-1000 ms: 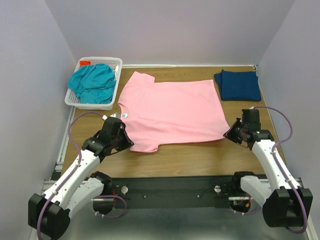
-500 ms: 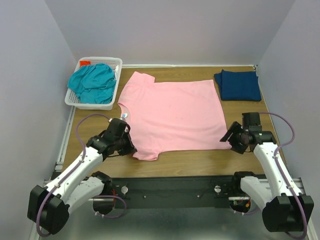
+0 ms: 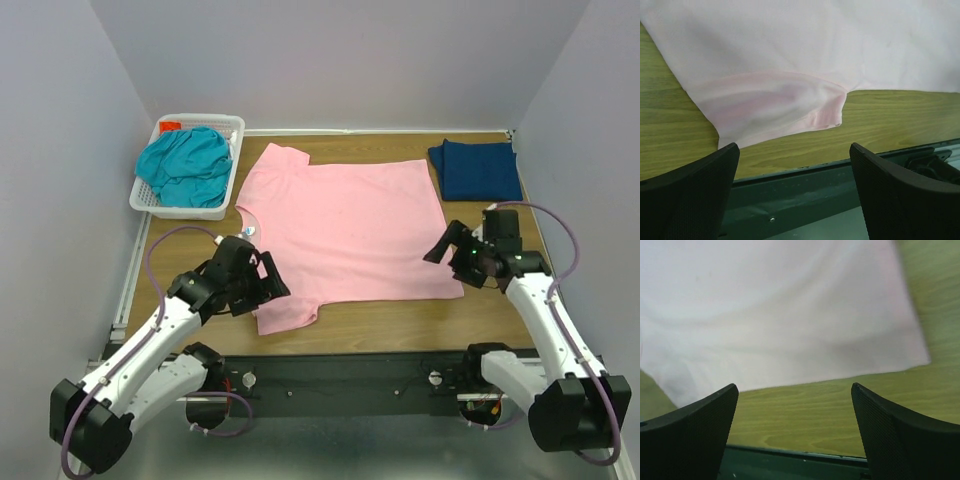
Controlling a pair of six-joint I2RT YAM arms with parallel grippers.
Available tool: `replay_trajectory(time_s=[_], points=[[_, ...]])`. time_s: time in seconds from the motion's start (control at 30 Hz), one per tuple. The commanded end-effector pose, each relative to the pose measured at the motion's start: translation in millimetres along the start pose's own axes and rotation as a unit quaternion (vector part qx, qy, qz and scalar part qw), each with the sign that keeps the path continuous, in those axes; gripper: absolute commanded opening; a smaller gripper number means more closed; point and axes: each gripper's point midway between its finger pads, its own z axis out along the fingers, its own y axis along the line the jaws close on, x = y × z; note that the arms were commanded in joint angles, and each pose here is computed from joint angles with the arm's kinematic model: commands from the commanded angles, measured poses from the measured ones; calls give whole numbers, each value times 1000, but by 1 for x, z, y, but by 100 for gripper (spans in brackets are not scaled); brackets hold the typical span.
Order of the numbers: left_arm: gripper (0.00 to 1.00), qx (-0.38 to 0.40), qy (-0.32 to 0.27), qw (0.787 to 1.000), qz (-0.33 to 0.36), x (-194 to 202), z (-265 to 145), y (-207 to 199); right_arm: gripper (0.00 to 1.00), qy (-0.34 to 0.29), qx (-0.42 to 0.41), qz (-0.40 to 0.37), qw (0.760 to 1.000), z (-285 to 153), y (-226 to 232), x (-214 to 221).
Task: Fold and stack the t-shirts
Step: Flatten the tshirt out
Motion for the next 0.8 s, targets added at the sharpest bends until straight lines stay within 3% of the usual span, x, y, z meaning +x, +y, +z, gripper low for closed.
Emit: replay_trajectory(time_s=[0.0,0.03,0.07,0.13,0.23,0.27,0.3,0.4,0.6,0.77], points=[[98,15,-36,999,-12,-17,-9,-13,100,46,-146,-94,984,4,69,34],[98,27,-47,998,-7,-25,-7,-22,100,31,-138,-117,983,7,79,37],[98,39,-54,998,5,-31,-7,-30,100,52,-175,-176,967,7,110,67],[98,54,-84,995,16,-49,2,-43,100,85,-211,-220,948,9,137,97],[98,29,-128,991,23,-81,17,-46,100,129,-282,-322,895,10,197,155],[98,21,-127,991,21,-84,21,-46,100,132,-261,-333,896,25,191,158],[98,18,-127,992,22,-88,23,-49,100,153,-264,-379,874,31,207,189],[98,9,-135,990,23,-95,38,-42,100,154,-281,-452,832,36,233,221],[98,-11,-147,989,-2,-118,61,-8,100,191,-283,-501,796,65,245,271],[98,13,-127,992,-2,-115,79,-5,100,215,-249,-507,797,87,224,287]])
